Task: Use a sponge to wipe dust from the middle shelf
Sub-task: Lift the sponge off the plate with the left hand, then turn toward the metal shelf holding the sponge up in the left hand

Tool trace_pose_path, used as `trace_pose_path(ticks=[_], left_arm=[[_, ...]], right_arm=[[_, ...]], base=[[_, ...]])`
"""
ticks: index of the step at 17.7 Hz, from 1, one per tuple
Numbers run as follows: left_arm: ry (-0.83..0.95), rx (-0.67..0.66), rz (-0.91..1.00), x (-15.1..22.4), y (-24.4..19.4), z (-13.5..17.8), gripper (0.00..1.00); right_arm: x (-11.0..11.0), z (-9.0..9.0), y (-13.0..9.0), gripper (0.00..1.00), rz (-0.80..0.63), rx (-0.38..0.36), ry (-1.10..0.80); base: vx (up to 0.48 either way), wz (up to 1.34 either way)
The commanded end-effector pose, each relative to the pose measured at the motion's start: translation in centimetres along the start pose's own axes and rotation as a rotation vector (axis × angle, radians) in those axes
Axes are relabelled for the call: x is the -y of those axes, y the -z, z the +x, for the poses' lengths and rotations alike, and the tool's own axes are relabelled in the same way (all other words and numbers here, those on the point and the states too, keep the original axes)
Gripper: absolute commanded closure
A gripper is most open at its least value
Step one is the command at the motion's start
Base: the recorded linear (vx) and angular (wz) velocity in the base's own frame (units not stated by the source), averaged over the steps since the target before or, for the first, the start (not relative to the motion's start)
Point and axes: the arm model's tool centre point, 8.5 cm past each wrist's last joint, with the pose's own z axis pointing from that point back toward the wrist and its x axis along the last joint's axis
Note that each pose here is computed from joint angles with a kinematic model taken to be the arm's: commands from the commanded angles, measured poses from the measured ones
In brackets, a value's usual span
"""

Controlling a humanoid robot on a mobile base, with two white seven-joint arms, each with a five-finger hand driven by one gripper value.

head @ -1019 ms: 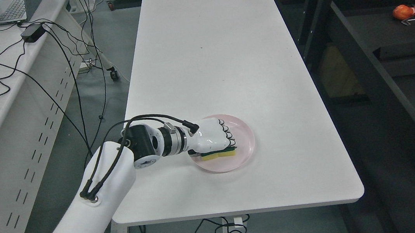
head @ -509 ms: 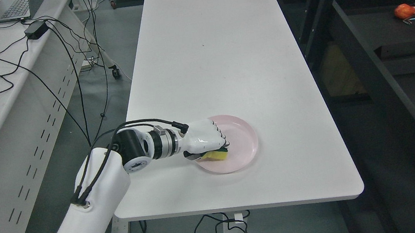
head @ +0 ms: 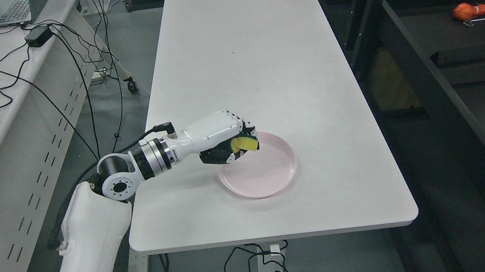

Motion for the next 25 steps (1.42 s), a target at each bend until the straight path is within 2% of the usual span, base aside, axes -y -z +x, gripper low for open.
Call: trace_pose_path(ticks=[1,4,6,10,22,25], left_arm=[[-0.329,0.038,0.649,-5.3,-7.4,-2.8,1.0],[-0.665,-0.059,0.997,-3.4,-8.7,-5.0,0.99],[-0.796,-0.154,1.084,-0.9,-8.6,-5.6,0.99],[-0.86,-0.123,1.047,2.8,-8.0,-2.9,1.0],[-0.876,-0.09,0.993,4.4,-7.1,-0.8,1.0],[-0.899,-0.094,0.955,5.9,-6.4,-0.2,1.0]], right_arm=[[1.0,0.9,0.0,0.0,-0.014,0.022,0.002],[1.0,0.9,0.0,0.0,-0.014,0.022,0.002],[1.0,0.9,0.0,0.0,-0.015,0.022,0.001],[1.0,0.9,0.0,0.0,-0.014,0.022,0.002],[1.0,0.9,0.0,0.0,-0.014,0.022,0.002],[1.0,0.9,0.0,0.0,-0.014,0.022,0.002]], base=[[-0.042,-0.09],[-0.082,-0.2],[-0.115,-0.22],[-0.126,-0.27],[-0.168,-0.4],[-0.215,-0.69]])
